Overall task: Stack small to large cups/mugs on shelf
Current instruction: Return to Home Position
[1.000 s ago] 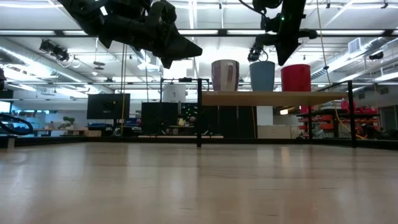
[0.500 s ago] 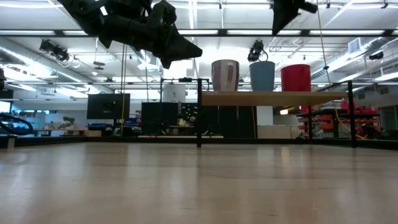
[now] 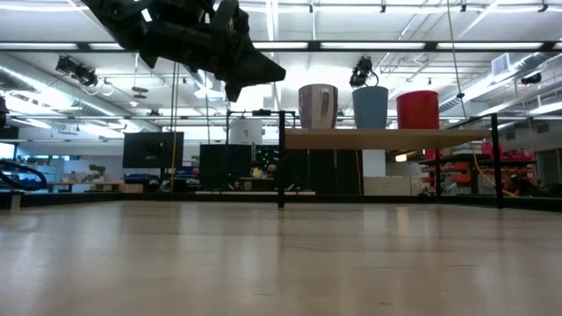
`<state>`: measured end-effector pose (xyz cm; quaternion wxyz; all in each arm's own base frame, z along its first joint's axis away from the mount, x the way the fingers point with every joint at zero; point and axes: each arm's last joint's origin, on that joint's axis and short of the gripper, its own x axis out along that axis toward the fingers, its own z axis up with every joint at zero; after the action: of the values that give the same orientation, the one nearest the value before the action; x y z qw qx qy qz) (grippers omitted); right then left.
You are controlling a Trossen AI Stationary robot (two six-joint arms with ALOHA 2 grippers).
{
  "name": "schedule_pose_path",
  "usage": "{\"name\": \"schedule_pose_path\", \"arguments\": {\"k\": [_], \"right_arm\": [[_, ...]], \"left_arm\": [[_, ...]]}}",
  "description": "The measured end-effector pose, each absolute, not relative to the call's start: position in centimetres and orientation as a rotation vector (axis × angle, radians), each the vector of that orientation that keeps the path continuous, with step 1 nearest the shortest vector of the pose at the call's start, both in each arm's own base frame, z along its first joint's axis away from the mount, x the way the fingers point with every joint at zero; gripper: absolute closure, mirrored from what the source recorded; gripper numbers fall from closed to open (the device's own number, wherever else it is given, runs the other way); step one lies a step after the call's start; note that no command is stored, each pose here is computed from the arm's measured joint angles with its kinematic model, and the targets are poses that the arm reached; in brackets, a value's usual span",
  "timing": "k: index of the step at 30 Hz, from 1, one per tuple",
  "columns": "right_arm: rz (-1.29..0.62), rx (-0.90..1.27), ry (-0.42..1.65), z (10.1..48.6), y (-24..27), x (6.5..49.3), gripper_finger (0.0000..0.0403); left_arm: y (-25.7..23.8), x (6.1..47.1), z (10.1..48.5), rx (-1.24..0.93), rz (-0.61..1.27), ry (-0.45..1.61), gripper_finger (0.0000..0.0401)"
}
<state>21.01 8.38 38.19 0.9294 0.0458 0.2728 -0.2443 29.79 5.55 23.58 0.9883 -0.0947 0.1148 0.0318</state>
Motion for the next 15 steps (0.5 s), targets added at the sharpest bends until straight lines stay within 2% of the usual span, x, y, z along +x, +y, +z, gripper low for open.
{"name": "schedule_pose_path", "arguments": {"k": [11, 15], "right_arm": [[-0.297, -0.166, 0.633, 32.3, 14.2, 17.6, 0.0392], [-0.272, -0.088, 0.68, 30.5, 14.9, 16.8, 0.0392]], "left_arm": [[5.5, 29.8, 23.5, -0.216, 0.067, 0.233, 0.0371], [5.5, 29.8, 23.5, -0.249, 0.07, 0.232, 0.037]]}}
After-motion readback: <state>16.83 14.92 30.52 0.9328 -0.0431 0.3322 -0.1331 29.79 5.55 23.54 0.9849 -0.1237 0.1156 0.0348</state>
